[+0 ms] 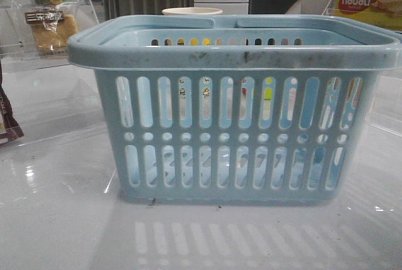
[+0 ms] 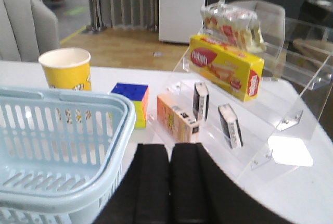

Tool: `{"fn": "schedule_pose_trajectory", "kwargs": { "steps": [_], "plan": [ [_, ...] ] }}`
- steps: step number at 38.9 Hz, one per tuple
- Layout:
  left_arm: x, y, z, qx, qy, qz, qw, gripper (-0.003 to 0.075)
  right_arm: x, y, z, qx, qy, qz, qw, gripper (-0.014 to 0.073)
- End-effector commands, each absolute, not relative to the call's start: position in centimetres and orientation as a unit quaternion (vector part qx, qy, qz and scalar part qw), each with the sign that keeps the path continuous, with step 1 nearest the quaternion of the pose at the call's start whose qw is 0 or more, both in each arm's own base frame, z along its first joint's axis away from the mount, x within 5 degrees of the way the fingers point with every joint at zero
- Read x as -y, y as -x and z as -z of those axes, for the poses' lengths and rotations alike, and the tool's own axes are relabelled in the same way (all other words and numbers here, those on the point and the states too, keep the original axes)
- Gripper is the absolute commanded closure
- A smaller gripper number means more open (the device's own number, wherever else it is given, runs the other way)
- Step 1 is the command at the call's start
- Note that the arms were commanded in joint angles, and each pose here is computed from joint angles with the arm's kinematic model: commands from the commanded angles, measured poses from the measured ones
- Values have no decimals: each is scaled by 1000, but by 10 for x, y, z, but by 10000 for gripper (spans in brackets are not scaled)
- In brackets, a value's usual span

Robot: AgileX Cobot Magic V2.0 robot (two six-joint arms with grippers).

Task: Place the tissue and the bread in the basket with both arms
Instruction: 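Reach the right gripper to the black-and-white tissue pack on the acrylic stand and grasp it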

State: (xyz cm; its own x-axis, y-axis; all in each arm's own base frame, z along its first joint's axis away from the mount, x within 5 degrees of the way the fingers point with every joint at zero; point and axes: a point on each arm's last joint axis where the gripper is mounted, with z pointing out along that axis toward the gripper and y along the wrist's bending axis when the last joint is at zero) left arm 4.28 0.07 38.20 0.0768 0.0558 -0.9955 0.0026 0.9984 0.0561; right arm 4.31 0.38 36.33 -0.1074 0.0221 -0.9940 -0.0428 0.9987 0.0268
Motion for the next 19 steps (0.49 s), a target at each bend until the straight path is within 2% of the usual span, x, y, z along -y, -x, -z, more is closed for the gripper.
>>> {"fn": "schedule_pose_trajectory", "kwargs": {
  "steps": [1,12,19],
  "plan": [
    [0,-58,-392,-697,-20,-17,717,628,-4,-59,-376,-757,4,-25,653,543],
    [0,-100,-366,-793,-19,-14,609,628,-4,-99,-353,-832,4,-26,554,543],
    [1,-119,-357,-818,-20,-14,574,628,-4,-116,-340,-856,3,-27,516,543]
  ]
}}
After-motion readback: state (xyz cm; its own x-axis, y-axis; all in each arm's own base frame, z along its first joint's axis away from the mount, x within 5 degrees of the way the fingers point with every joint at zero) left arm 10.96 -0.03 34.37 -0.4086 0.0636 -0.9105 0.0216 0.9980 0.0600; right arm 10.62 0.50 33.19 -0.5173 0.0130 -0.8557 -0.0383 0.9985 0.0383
